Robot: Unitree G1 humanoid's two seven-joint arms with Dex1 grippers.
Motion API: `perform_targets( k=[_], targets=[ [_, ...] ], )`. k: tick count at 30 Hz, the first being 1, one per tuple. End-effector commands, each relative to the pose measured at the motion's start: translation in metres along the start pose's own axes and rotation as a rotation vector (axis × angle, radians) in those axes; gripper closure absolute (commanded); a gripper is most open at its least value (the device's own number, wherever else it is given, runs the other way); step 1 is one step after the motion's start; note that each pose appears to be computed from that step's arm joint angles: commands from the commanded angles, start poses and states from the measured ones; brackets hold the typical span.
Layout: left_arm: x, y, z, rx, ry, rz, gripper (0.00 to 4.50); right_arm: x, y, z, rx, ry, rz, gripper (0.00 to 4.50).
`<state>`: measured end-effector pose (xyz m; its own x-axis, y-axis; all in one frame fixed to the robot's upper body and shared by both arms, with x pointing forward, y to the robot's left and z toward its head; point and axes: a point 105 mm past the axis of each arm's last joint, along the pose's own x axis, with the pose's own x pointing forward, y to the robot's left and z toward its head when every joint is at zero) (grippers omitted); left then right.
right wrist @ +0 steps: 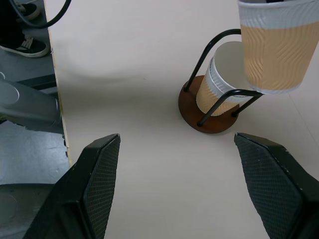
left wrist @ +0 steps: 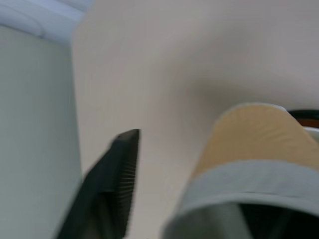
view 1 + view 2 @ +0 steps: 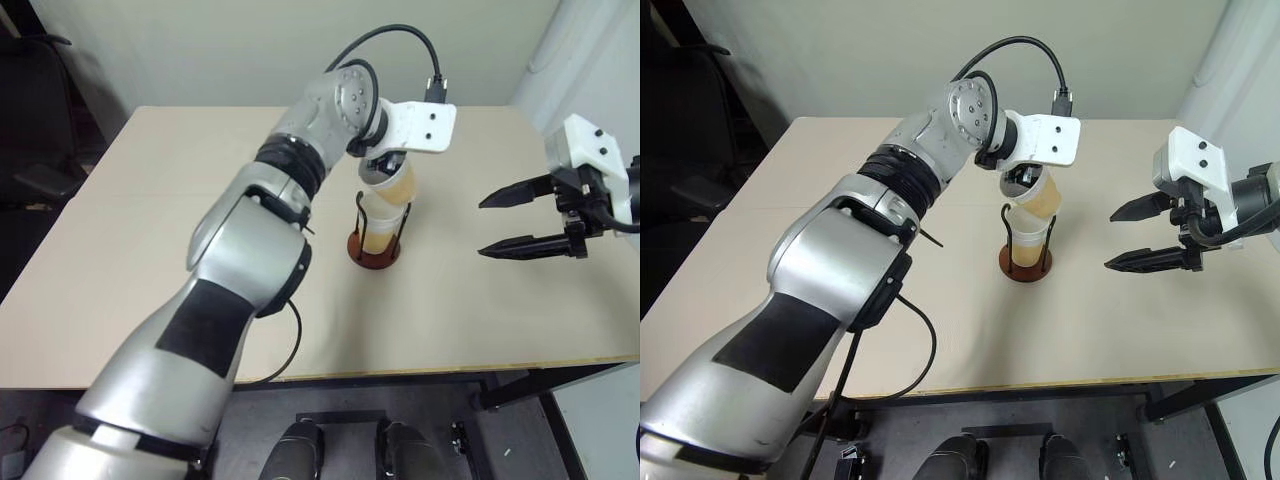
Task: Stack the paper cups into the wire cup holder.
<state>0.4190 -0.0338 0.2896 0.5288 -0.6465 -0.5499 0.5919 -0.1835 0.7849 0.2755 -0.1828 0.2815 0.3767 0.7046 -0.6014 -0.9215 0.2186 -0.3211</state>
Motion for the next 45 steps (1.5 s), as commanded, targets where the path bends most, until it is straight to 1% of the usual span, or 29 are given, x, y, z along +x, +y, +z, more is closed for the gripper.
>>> perform_targets(
  k=[1,4,5,9,15,25,29,32,35,42,43,45],
  targets=[
    [-0.014,0.004,0.004,0.025,-0.009,-0.055,3.17,-0.013,-0.002,0.01,-0.042,-0.007,-0.042,0.78],
    [-0.024,0.003,-0.002,0.035,0.031,-0.121,4.25,-0.013,-0.002,0.009,-0.042,0.0,-0.041,0.78],
    [-0.027,0.003,-0.003,0.039,0.042,-0.133,4.45,-0.013,-0.002,0.008,-0.042,0.001,-0.04,0.78],
    [-0.038,0.001,-0.007,0.055,0.09,-0.204,4.45,-0.012,-0.003,0.009,-0.046,0.002,-0.036,0.78],
    [-0.042,-0.002,-0.01,0.053,0.116,-0.249,4.45,-0.011,-0.003,0.008,-0.047,0.003,-0.032,0.78],
    [-0.03,-0.011,-0.009,0.027,0.101,-0.273,4.45,-0.01,0.002,0.006,-0.035,0.005,-0.021,0.78],
    [-0.025,-0.009,-0.012,0.07,0.127,-0.23,4.45,-0.01,0.003,0.006,-0.03,0.006,-0.02,0.78],
    [-0.024,-0.01,-0.014,0.065,0.133,-0.232,3.86,-0.009,0.005,0.004,-0.022,0.006,-0.016,0.78],
    [-0.026,-0.01,-0.017,0.071,0.148,-0.235,2.86,-0.009,0.005,0.003,-0.016,0.007,-0.015,0.78],
    [-0.03,-0.011,-0.023,0.043,0.155,-0.244,0.26,-0.01,0.004,0.002,-0.014,0.011,-0.017,0.78],
    [-0.03,-0.011,-0.023,0.035,0.151,-0.244,0.03,-0.01,0.003,0.002,-0.014,0.011,-0.018,0.78],
    [-0.028,-0.006,-0.02,0.02,0.137,-0.195,0.03,-0.01,0.003,0.001,-0.016,0.011,-0.017,0.78]
  ],
)
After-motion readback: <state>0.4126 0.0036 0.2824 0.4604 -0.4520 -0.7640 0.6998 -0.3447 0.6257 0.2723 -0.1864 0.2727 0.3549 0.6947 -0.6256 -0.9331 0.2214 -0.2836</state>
